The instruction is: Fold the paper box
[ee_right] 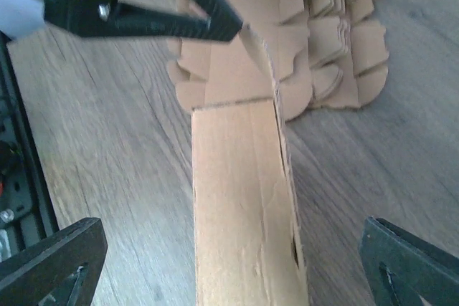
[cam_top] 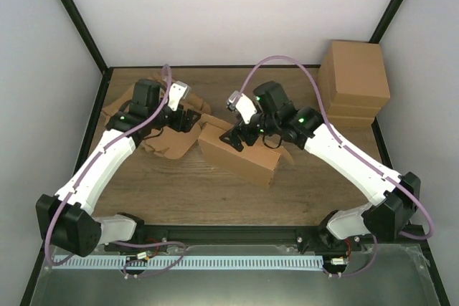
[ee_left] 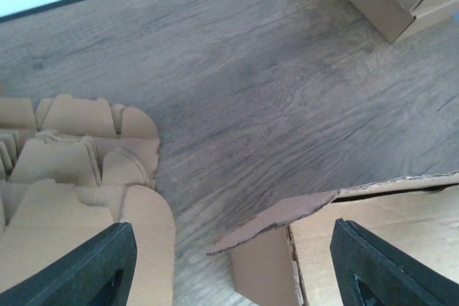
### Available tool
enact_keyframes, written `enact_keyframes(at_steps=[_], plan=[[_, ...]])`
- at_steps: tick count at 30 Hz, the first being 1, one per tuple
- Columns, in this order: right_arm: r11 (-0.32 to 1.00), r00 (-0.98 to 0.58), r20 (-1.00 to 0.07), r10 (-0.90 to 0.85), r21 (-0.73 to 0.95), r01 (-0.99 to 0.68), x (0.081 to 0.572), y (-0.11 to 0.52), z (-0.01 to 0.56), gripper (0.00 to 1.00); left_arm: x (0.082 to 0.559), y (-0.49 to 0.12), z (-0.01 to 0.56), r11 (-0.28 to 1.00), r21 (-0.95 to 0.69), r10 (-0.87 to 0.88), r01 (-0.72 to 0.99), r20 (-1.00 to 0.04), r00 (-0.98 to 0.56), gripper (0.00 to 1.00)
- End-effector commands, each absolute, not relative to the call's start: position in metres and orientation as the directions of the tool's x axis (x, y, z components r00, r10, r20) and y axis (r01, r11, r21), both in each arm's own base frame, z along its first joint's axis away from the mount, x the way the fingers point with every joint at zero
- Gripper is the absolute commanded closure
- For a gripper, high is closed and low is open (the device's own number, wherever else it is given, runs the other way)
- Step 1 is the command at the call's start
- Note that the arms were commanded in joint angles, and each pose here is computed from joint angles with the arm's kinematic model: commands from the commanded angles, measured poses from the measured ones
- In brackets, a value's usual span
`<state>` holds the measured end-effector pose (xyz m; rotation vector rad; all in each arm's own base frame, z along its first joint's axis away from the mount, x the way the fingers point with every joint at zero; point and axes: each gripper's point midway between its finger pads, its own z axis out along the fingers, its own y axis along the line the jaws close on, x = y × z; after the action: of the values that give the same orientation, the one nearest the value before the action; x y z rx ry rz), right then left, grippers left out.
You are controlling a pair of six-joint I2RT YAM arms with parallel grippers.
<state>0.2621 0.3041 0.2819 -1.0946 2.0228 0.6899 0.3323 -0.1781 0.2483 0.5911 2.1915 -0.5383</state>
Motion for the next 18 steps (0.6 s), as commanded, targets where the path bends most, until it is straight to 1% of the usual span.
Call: enact_keyframes(at_steps=[1, 5, 9, 13, 18], plan=[[0.539, -0.380, -0.719, -0.582, 0.010, -0.842, 0.260, 0.294, 0.261, 0.00, 0.335, -0.183, 0.257, 0.762, -0.133, 0.300, 0.634, -0.795, -0.527, 0.24], [0.552, -0.406, -0.654, -0.638, -0.020, -0.834, 0.253, 0.286, 0.243, 0.00, 0.332, -0.190, 0.251, 0.726, -0.132, 0.319, 0.674, -0.804, -0.501, 0.24], [0.554, -0.423, -0.643, -0.638, -0.001, -0.833, 0.246, 0.286, 0.238, 0.00, 0.332, -0.195, 0.245, 0.707, -0.145, 0.333, 0.692, -0.795, -0.507, 0.27], [0.561, -0.443, -0.606, -0.660, -0.006, -0.828, 0.243, 0.285, 0.227, 0.00, 0.334, -0.196, 0.236, 0.706, -0.155, 0.341, 0.691, -0.780, -0.524, 0.29], [0.569, -0.462, -0.580, -0.671, -0.002, -0.823, 0.241, 0.285, 0.220, 0.00, 0.333, -0.201, 0.231, 0.691, -0.177, 0.351, 0.700, -0.765, -0.540, 0.39]])
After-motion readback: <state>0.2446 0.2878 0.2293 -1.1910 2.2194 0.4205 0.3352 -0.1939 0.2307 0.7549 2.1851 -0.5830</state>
